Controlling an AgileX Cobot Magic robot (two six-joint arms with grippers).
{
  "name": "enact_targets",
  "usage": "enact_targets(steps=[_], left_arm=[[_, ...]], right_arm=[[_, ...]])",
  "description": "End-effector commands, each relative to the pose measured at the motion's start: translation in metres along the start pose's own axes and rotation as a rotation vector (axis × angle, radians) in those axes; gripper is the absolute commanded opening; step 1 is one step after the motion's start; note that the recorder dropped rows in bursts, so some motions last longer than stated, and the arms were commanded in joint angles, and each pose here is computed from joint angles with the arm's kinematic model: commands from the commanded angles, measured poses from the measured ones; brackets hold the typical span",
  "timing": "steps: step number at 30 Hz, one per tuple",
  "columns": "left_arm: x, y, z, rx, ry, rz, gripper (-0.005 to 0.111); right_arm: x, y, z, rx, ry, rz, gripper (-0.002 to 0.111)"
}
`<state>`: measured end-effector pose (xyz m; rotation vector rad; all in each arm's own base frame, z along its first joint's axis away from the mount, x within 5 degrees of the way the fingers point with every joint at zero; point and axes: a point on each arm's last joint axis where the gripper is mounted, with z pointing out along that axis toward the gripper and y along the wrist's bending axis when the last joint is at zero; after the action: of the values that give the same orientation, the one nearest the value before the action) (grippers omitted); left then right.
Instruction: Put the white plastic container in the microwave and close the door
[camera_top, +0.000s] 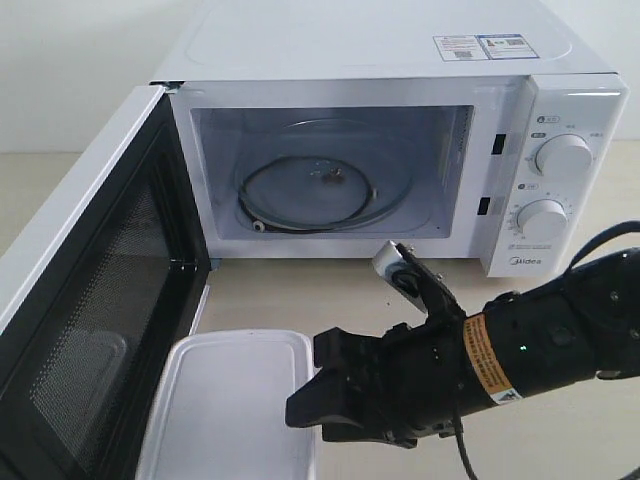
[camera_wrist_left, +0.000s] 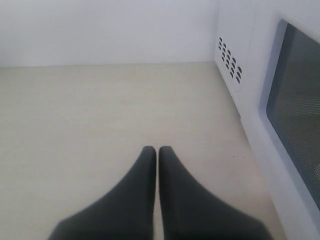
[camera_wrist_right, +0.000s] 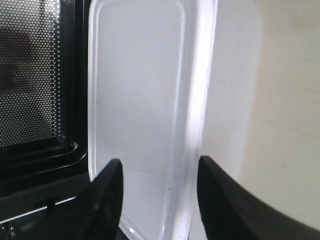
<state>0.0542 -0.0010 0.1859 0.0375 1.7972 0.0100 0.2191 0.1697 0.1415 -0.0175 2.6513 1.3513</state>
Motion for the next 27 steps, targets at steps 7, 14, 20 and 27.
enact_targets(steps=[7, 14, 20, 27], left_arm=[[0.001, 0.000, 0.000, 0.005, -0.003, -0.001, 0.004], [0.001, 0.000, 0.000, 0.005, -0.003, -0.001, 0.004], [0.001, 0.000, 0.000, 0.005, -0.003, -0.001, 0.004], [0.001, 0.000, 0.000, 0.005, -0.003, -0.001, 0.004]], right_arm=[[-0.004, -0.014, 0.022, -0.007, 0.095, 0.062, 0.044], [-0.003, -0.014, 0.022, -0.019, 0.102, 0.055, 0.044], [-0.003, -0.014, 0.022, -0.012, 0.098, 0.047, 0.044], [-0.003, -0.014, 0.022, -0.012, 0.098, 0.040, 0.017]])
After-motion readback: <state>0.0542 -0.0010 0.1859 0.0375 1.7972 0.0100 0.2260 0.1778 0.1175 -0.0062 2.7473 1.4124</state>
